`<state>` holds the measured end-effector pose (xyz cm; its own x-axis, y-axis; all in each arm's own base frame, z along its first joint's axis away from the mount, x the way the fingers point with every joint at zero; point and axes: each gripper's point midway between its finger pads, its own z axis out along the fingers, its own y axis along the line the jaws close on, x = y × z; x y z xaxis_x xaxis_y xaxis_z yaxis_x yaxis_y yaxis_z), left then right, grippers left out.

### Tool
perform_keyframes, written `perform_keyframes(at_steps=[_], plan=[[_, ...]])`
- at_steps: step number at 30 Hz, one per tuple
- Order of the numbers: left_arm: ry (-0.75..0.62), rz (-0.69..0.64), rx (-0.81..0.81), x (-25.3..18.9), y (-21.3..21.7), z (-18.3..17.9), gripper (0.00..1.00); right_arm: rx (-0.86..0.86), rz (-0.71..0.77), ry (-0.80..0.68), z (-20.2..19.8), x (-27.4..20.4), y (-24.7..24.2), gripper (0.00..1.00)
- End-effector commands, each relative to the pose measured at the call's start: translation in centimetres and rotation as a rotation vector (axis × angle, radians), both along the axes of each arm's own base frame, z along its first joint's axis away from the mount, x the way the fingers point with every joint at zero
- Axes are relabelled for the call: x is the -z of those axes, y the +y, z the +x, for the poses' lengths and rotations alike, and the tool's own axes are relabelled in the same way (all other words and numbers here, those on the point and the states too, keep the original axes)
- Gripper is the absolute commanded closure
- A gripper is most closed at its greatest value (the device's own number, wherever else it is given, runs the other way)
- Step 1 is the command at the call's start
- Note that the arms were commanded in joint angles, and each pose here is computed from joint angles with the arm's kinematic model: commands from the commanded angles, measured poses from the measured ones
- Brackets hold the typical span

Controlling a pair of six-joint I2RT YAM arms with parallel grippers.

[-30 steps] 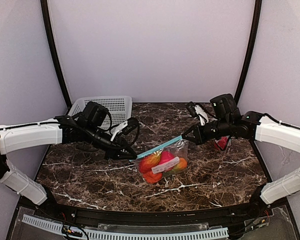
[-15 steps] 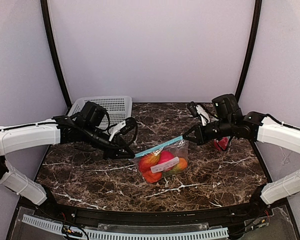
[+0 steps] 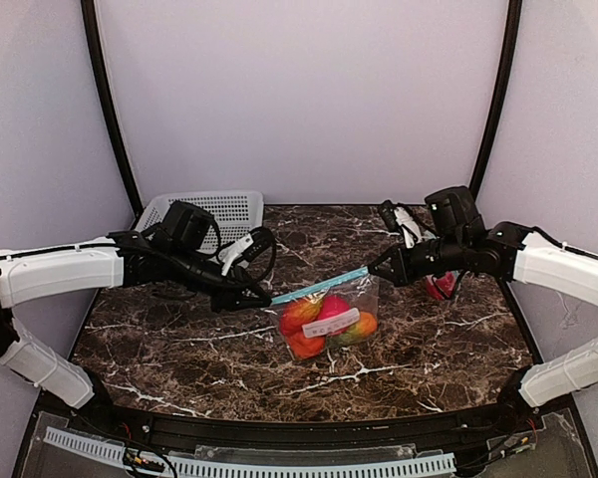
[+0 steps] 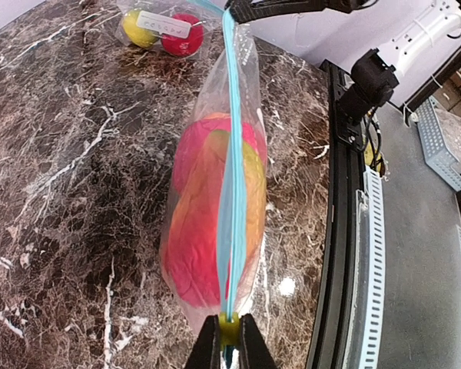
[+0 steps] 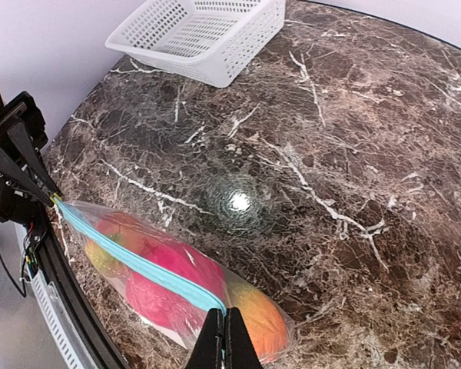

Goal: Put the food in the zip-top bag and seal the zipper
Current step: Zip the zipper of the food storage bag, then place the zipper food storage bag at the center of the board.

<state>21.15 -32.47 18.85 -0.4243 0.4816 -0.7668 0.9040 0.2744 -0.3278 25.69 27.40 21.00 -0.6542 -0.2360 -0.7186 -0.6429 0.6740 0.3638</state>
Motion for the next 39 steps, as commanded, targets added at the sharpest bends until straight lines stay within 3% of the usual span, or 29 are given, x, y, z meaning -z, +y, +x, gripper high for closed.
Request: perform_keyframes(at_steps=[1,5,7,10,15,19,27,30,35,39], plan=[[0.014,-0.02,-0.086,0.3,-1.0,2.5,0.99,0.141,-0.049,-0.012,2.4,0.9,-1.7,1.0],[0.035,-0.068,-0.096,-0.2,-2.6,3.9,0.97,0.212,-0.075,-0.009,3.6,1.3,-2.4,1.0],[0.037,-0.084,-0.096,-0.4,-3.3,4.4,0.89,0.252,-0.077,-0.005,4.2,1.4,-3.1,1.0],[0.012,-0.102,-0.124,-1.1,-3.6,5.4,0.62,0.32,-0.078,0.004,5.3,1.6,-4.4,1.0],[-0.055,-0.11,-0.218,-2.6,-2.5,6.5,0.36,0.389,-0.085,0.029,6.4,2.7,-6.4,1.0],[-0.065,-0.114,-0.363,-3.5,0.2,7.9,0.27,0.451,-0.099,0.052,7.6,4.0,-8.5,1.0],[-0.01,-0.093,-0.633,-3.3,8.0,10.4,0.22,0.535,-0.1,0.082,9.6,5.4,-11.1,1.0],[0.004,-0.067,-0.693,-3.0,10.2,11.0,0.21,0.536,-0.1,0.091,10.2,5.7,-11.2,0.91],[0.031,-0.047,-0.766,-2.8,13.2,11.3,0.19,0.517,-0.103,0.089,10.7,5.9,-10.9,0.49],[0.034,-0.024,-0.84,-2.5,16.2,11.9,0.12,0.476,-0.088,0.058,10.9,4.9,-10.4,0.31]])
